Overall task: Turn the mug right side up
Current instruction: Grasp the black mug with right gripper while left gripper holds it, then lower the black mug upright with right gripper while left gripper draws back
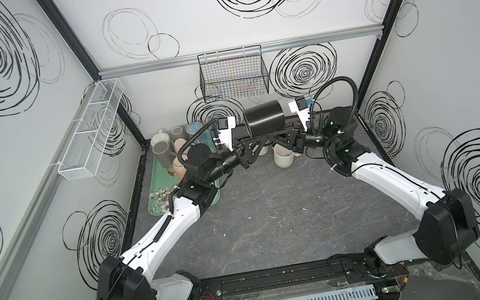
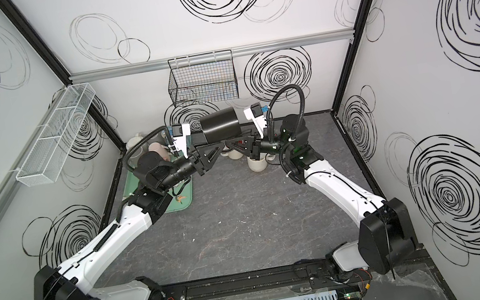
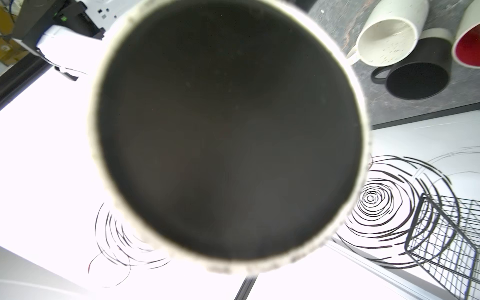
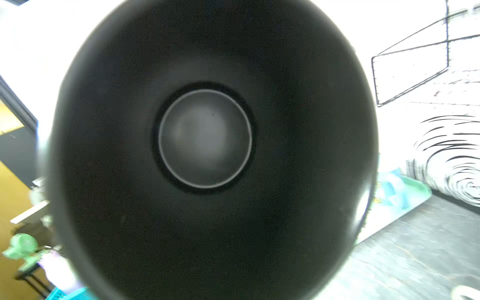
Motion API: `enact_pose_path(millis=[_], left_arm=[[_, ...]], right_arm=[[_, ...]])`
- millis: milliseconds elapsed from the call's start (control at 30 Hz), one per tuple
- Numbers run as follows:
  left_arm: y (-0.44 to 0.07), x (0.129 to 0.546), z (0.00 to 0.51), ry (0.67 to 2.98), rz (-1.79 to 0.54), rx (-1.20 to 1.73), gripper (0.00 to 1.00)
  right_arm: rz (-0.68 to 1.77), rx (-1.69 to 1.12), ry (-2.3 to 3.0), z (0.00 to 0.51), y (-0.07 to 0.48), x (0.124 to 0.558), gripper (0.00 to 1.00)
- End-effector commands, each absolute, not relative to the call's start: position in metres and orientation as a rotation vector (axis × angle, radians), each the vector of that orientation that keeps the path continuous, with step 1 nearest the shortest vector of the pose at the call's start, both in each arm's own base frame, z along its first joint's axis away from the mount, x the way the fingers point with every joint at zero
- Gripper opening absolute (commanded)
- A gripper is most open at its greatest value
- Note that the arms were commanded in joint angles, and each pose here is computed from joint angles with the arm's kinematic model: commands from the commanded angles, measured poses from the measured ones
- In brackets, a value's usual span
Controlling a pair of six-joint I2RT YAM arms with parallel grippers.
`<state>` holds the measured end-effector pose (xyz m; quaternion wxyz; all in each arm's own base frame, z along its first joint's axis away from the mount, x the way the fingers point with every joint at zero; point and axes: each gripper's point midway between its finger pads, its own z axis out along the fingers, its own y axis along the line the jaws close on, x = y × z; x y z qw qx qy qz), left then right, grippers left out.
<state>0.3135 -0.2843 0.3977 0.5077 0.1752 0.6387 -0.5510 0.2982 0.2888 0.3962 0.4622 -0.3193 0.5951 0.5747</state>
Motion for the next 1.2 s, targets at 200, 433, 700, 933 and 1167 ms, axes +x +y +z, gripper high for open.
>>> enact_pose_path(millis=[200,433,700,933,1167], left_arm=[[-0.253,0.316,0.418,1.498,-1.165,0.391,0.45],[-0.245,0.327,0.392,1.584,-1.124,0.333,0.45],[-0.243,0.345,0.357,1.722,-1.09,0.264,0.44],[-0.253,0.356,0.33,1.802,-1.108,0.236,0.42],[-0.259,0.361,0.302,1.876,-1.109,0.219,0.42]], right_arm=[[1.127,-0.874,1.508,0.398,0.271,0.298,0.0],[0.849,-0.914,1.61,0.371,0.252,0.306,0.0],[0.572,-1.065,1.679,0.324,0.24,0.302,0.0],[0.477,-1.272,1.644,0.279,0.242,0.292,0.0],[0.335,-1.431,1.725,0.222,0.229,0.292,0.0]])
